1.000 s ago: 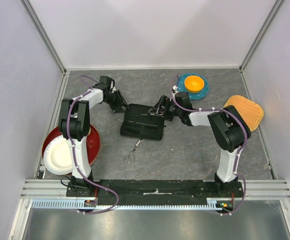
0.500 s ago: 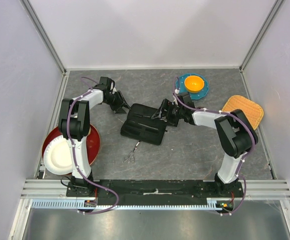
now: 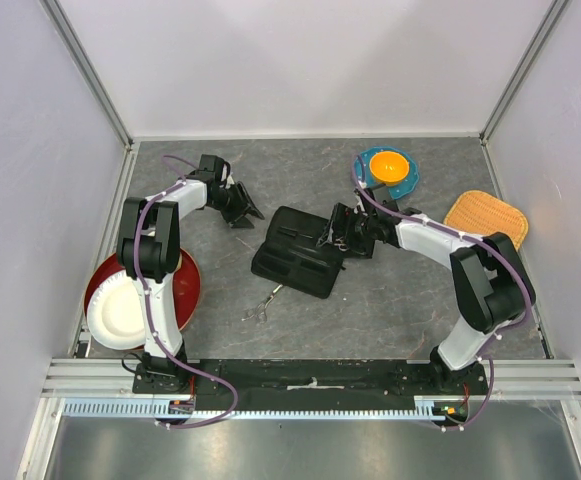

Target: Sort the hair-cutting tools

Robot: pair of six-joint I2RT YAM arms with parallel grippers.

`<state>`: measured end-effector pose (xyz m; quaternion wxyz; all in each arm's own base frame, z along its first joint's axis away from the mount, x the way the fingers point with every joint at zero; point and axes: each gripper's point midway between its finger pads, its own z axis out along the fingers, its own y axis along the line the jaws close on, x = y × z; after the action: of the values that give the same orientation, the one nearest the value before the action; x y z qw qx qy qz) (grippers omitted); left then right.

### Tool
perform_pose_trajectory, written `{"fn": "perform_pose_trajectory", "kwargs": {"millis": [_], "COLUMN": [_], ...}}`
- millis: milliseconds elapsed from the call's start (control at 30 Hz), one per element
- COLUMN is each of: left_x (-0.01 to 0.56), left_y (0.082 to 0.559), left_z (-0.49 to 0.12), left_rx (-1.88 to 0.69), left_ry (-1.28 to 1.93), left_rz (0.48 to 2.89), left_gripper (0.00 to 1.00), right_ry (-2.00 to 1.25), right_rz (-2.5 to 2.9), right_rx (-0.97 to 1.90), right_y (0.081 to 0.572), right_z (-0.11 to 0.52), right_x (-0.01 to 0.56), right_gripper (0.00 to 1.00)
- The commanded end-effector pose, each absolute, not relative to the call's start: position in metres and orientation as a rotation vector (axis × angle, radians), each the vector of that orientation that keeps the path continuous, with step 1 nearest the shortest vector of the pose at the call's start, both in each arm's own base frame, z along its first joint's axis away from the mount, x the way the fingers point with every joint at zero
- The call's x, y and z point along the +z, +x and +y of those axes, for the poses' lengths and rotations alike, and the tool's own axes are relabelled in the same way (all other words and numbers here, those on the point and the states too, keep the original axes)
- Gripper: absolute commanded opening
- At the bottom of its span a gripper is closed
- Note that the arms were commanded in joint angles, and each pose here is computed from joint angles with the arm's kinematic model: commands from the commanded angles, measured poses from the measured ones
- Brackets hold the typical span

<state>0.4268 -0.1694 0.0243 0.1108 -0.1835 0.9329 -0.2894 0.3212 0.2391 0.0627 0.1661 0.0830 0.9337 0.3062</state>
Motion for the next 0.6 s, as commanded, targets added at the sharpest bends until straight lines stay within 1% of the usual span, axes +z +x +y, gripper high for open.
{"fn": "perform_pose_trajectory", "kwargs": {"millis": [0,133,333,433,533,567], "left_x": [0.021,0.026,0.031,0.034,0.037,0.036], "left_y": [0.414,0.415,0.413,0.41,0.406,0.403], "left_z": [-0.171,-0.176,-0.182,-0.186,-0.189,-0.189], "left_rx": [-0.847,-0.897,-0.928,-0.937,-0.944,-0.944], "left_ry": [-0.539,-0.522,-0.491,-0.477,-0.462,-0.467], "left_rz": [2.77,2.757,2.745,2.744,2.742,2.749], "left_gripper": [0.52,0.54,0.55,0.55,0.55,0.55], "right_ry": [0.148,0.12,0.15,0.175,0.19,0.188], "right_rz": [2.646,2.687,2.675,2.651,2.623,2.613], "right_rx": [0.793,0.814,0.704,0.638,0.608,0.593], "right_y": [0.319,0.307,0.307,0.312,0.315,0.318], "right_z": [0.227,0.227,0.212,0.203,0.199,0.197], "right_x": [0.075,0.071,0.074,0.078,0.083,0.084], "right_gripper": [0.95,0.98,0.98,0.96,0.9,0.85]}}
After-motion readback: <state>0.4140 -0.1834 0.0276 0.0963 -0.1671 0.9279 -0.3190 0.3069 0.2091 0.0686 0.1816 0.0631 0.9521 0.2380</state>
